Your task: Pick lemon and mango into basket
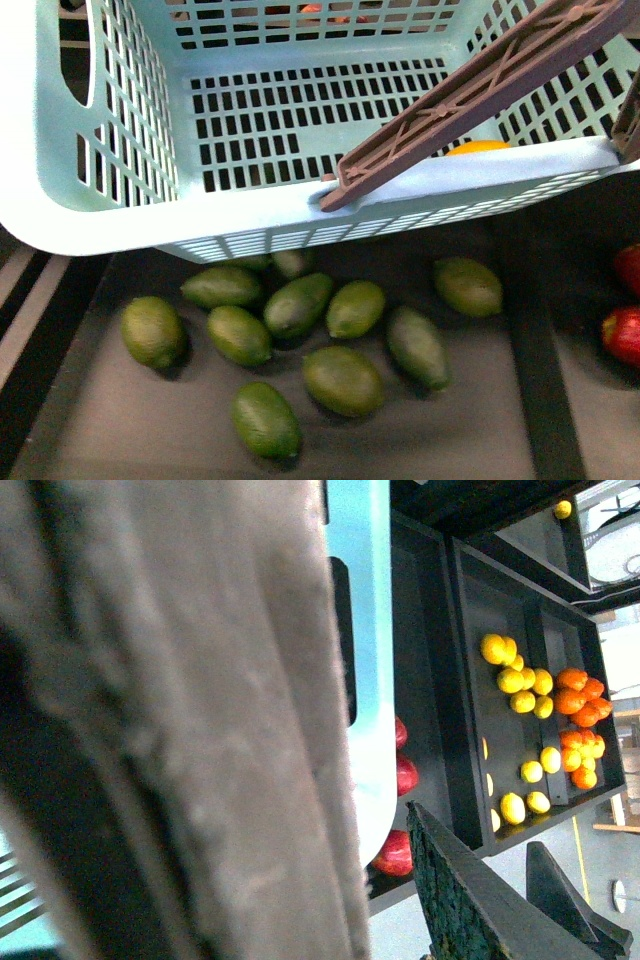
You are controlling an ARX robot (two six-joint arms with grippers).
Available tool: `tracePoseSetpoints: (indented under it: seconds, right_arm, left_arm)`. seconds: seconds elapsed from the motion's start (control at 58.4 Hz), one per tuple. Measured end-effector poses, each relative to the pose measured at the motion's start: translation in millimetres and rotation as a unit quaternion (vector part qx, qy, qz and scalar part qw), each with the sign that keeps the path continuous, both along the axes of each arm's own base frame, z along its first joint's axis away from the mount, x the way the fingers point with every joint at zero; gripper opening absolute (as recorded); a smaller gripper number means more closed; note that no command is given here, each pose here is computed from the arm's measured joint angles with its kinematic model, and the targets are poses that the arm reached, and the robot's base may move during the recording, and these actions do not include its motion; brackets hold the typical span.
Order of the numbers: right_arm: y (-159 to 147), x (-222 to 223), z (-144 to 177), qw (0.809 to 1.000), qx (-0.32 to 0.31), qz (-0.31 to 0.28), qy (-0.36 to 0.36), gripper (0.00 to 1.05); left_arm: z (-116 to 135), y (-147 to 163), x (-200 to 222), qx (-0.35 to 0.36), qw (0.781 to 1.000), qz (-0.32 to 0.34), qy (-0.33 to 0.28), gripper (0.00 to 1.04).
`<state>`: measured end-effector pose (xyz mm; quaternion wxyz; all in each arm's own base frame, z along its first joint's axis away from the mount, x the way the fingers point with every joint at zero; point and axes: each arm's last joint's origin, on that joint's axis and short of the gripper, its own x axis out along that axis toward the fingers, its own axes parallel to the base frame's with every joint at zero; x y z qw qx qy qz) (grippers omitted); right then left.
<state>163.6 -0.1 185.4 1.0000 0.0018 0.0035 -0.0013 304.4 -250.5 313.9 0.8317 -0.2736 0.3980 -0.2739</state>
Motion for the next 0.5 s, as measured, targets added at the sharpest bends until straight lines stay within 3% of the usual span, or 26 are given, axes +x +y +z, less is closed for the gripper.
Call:
tracePoseSetpoints:
  seconds: [0.497]
  right_arm:
    - [0.0,-0.3,-1.1,1.000,0.000,0.001,0.002,0.96]
  left_arm:
    - [-0.1,0.0,0.1,-0.001,1.000,-0.002,0.001,0.27]
